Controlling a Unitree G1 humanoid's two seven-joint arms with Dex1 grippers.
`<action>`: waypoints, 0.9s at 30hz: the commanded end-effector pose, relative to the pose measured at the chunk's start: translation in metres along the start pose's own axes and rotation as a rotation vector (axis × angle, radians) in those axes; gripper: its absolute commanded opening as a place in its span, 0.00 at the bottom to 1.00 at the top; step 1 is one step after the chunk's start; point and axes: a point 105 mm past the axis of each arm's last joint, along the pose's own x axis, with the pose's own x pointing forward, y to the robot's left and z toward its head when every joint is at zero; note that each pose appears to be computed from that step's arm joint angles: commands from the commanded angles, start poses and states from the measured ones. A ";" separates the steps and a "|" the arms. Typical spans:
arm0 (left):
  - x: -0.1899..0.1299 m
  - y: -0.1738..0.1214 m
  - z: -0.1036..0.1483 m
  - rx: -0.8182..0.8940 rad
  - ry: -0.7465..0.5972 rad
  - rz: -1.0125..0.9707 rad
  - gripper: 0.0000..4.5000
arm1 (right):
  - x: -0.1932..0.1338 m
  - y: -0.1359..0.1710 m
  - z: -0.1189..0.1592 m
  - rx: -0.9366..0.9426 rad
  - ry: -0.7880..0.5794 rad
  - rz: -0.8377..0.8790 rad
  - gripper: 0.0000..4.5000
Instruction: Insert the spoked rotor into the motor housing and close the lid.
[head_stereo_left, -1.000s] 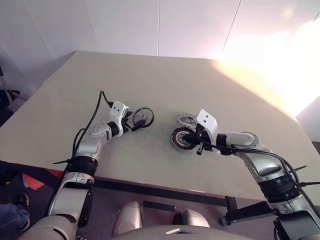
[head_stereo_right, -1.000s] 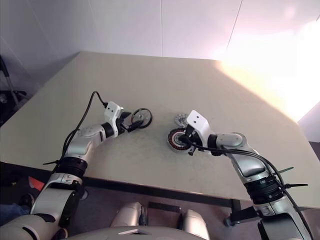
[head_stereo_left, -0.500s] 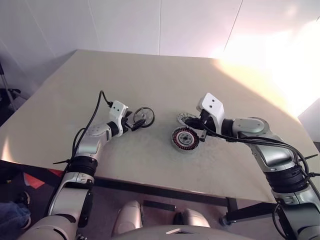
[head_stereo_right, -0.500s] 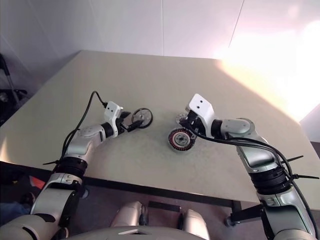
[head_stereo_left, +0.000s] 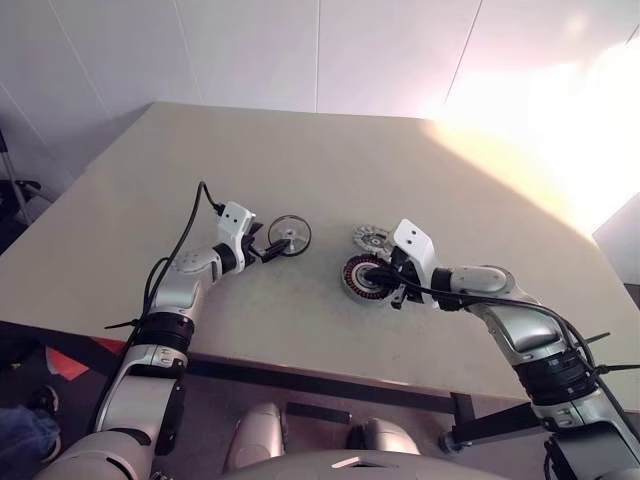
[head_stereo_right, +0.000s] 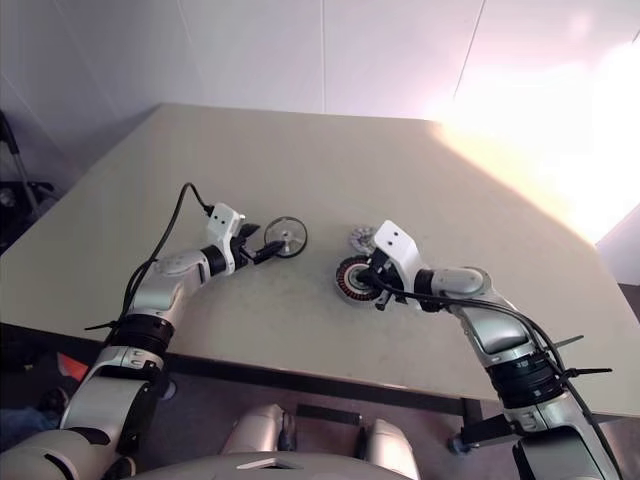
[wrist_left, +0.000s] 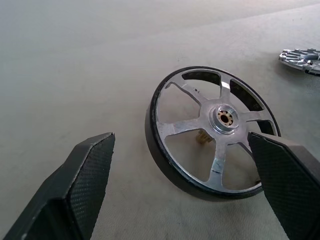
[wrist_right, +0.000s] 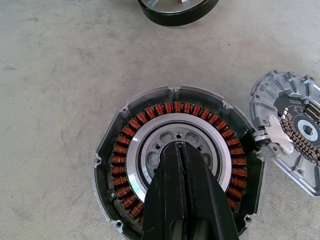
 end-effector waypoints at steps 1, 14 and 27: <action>-0.001 0.004 0.016 0.019 -0.052 0.014 1.00 | -0.011 -0.011 0.027 -0.064 -0.059 -0.044 0.01; -0.008 0.025 0.017 -0.366 -0.088 0.105 1.00 | -0.026 -0.024 0.066 -0.135 -0.156 -0.107 0.01; 0.015 0.002 0.009 -0.581 0.028 -0.038 1.00 | -0.022 -0.021 0.065 -0.131 -0.163 -0.109 0.01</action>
